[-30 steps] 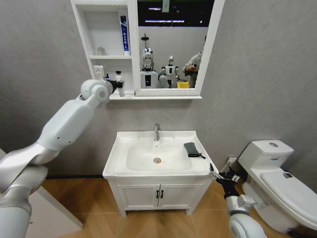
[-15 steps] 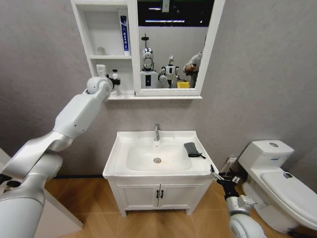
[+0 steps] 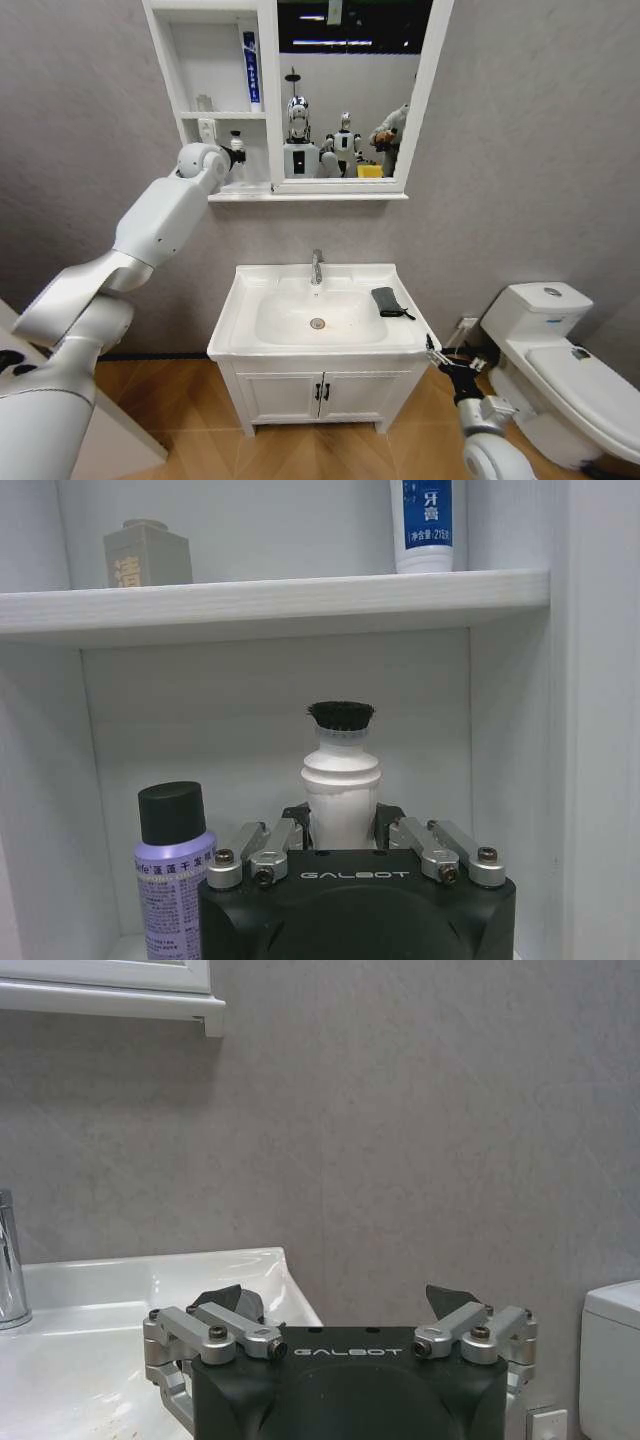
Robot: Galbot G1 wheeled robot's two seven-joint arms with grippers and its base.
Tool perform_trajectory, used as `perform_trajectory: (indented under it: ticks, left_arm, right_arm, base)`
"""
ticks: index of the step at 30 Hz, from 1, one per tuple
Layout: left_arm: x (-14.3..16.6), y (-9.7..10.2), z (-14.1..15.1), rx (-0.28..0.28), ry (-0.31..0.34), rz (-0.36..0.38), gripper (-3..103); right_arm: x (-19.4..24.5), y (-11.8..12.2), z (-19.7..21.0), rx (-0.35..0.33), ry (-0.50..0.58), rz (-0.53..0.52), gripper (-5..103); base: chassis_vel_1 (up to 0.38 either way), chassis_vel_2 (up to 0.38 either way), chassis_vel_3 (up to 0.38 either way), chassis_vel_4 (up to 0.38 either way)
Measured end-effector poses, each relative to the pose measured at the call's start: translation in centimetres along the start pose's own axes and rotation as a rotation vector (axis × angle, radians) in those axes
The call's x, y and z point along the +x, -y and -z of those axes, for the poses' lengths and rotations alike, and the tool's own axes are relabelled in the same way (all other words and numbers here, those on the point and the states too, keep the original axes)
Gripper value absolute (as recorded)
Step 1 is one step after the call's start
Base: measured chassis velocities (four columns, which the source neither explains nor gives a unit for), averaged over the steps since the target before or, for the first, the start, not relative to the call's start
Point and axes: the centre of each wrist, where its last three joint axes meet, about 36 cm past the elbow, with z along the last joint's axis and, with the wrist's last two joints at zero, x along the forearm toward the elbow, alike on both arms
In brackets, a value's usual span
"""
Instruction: Move facial cleanser and shampoo from washbasin to cabinet, then wipe washbasin with towel.
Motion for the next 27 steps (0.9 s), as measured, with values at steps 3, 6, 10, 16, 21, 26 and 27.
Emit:
perform_trajectory:
  ticks: [3,6,10,16,21,26,27]
  left_arm:
    - [-0.09,-0.01,-0.13,-0.002,-0.007,-0.009,32]
    - [-0.22,0.07,-0.25,-0.004,-0.011,-0.016,32]
    - [-0.48,0.3,-0.17,-0.012,-0.013,-0.024,32]
    - [-0.82,0.49,-0.05,-0.016,-0.015,-0.028,32]
    - [-0.78,0.56,-0.01,-0.016,-0.019,-0.027,32]
    - [-0.89,0.44,-0.06,-0.012,-0.027,-0.021,32]
    - [-0.91,0.38,-0.05,-0.012,-0.031,-0.019,32]
  right_arm:
    - [0.05,-0.04,-0.09,-0.005,-0.001,-0.004,100]
    - [0.14,-0.18,-0.21,-0.01,-0.003,-0.007,100]
    - [0.24,-0.31,-0.33,-0.013,-0.005,-0.007,100]
    - [0.26,-0.21,-0.37,-0.011,-0.006,-0.008,100]
    - [0.29,-0.21,-0.39,-0.011,-0.006,-0.009,100]
    - [0.36,-0.24,-0.44,-0.012,-0.006,-0.009,100]
    - [0.35,-0.22,-0.44,-0.012,-0.005,-0.009,100]
  base:
    - [0.0,0.0,0.0,0.0]
    - [0.0,0.0,0.0,0.0]
    - [0.0,0.0,0.0,0.0]
    - [0.0,0.0,0.0,0.0]
    - [0.0,0.0,0.0,0.0]
    - [0.0,0.0,0.0,0.0]
    - [0.0,0.0,0.0,0.0]
